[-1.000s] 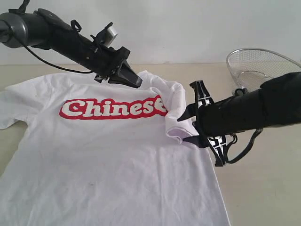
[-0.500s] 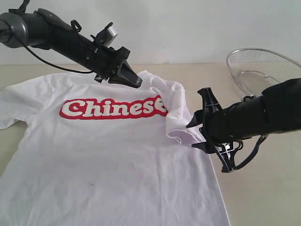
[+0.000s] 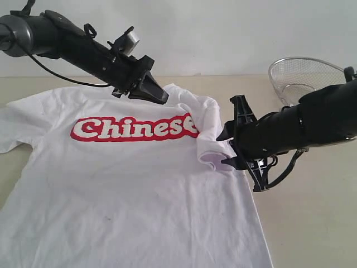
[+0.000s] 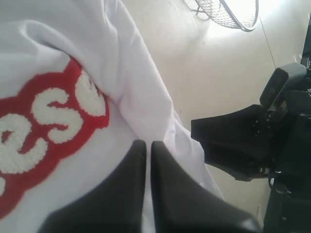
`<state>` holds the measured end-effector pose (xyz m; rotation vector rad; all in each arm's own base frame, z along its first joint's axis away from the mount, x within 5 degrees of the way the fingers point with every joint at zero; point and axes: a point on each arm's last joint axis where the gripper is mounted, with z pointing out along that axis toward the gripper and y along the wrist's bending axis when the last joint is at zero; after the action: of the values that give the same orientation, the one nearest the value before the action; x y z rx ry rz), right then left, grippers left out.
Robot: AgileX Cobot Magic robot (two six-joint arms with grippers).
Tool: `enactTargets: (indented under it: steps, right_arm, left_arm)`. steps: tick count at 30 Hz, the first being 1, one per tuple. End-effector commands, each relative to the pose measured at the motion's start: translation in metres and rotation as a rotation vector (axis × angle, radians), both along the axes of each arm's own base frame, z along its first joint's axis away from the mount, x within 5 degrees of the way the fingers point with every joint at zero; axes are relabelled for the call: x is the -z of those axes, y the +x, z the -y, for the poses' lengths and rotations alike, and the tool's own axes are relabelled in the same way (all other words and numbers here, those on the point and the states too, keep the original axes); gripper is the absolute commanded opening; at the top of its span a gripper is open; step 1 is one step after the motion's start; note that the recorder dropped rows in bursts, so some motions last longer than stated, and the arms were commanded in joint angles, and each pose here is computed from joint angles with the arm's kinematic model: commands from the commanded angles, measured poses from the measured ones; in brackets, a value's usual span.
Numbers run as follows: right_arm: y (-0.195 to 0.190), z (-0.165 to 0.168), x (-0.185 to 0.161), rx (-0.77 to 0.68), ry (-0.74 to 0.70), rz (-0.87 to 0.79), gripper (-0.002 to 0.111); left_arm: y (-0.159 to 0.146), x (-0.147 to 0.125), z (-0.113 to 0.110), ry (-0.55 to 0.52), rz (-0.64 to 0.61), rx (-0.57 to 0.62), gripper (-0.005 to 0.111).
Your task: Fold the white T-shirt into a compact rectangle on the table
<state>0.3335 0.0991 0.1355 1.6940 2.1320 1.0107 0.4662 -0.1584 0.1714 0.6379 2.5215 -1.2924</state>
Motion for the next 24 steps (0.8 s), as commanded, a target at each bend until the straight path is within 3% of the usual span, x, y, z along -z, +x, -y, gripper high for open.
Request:
enactTargets:
  steps: [1,5,10,24]
  right_arm:
    - [0.002,0.001,0.002,0.015,-0.023,0.0,0.042]
    - [0.002,0.001,0.002,0.005,-0.029,0.002,0.04]
    - [0.002,0.002,0.003,-0.01,-0.054,0.012,0.0]
    - [0.029,0.007,-0.021,-0.179,-0.331,0.217,0.0]
  left_arm:
    - [-0.002,-0.007,0.002,-0.011,0.006,0.006,0.004]
    - [-0.002,-0.007,0.002,-0.011,0.008,0.007,0.004]
    - [-0.002,-0.007,0.002,-0.011,0.008,0.007,0.004]
    - [-0.002,-0.007,0.002,-0.011,0.008,0.007,0.004]
